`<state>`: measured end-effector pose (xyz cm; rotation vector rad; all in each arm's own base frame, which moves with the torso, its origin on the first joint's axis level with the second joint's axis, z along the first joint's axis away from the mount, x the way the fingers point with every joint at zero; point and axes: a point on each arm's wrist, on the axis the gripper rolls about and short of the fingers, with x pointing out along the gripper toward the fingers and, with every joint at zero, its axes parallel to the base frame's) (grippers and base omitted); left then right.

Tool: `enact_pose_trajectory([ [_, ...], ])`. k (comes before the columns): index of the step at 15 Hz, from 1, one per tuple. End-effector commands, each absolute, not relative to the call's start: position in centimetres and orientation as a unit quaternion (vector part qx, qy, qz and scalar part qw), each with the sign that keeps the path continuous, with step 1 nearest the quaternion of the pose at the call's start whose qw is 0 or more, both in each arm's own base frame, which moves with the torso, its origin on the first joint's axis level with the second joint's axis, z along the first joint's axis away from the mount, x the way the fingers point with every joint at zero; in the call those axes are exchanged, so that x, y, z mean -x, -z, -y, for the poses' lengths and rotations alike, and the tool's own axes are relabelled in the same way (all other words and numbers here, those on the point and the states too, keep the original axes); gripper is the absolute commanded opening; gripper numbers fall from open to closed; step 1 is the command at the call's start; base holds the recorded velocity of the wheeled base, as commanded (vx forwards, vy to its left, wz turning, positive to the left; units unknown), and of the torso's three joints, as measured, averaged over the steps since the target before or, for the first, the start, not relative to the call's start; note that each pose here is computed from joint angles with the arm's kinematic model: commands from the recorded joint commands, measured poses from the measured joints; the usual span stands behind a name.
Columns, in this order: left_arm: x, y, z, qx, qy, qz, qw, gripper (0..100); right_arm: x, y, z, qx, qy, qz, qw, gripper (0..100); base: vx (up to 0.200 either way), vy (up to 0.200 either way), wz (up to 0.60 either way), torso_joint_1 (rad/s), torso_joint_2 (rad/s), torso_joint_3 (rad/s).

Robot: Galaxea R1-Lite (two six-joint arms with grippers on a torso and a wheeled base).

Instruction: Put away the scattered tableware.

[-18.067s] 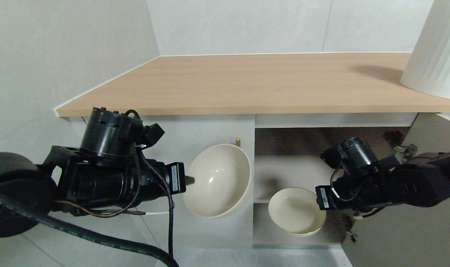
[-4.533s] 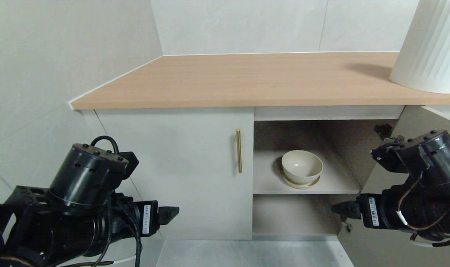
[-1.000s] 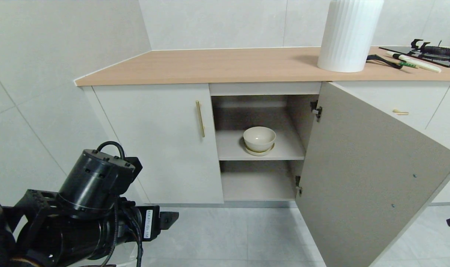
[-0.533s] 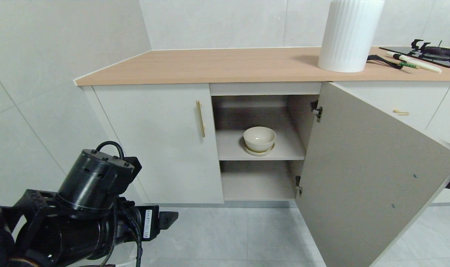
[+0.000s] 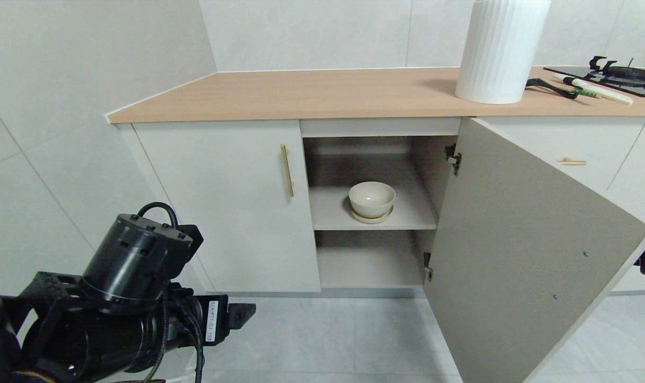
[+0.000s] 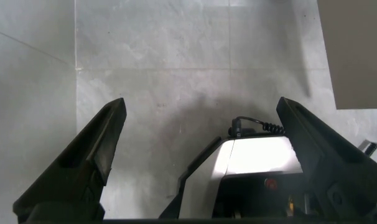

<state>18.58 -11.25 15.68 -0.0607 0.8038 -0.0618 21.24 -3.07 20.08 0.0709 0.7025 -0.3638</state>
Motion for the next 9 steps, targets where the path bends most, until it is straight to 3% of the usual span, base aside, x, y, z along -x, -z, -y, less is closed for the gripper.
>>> enact_pose_trajectory([
  [1,-18.6,-15.7,11.2,0.030,0.030,-0.391,0.919,100,-21.2,-19.9,2.4,-0.030,0.163,-0.346,0.923,100,0.000,0.000,0.00,0.000,0.00,0.000],
  [4,-18.6,-15.7,11.2,0.030,0.030,-0.391,0.920,100,-21.2,-19.6,1.3,-0.027,0.142,-0.351,0.925,100,0.000,0.000,0.00,0.000,0.00,0.000],
  [9,-18.6,-15.8,11.2,0.032,0.030,-0.388,0.921,100,-21.1,-18.4,-4.2,-0.052,0.053,-0.370,0.926,100,0.000,0.000,0.00,0.000,0.00,0.000],
])
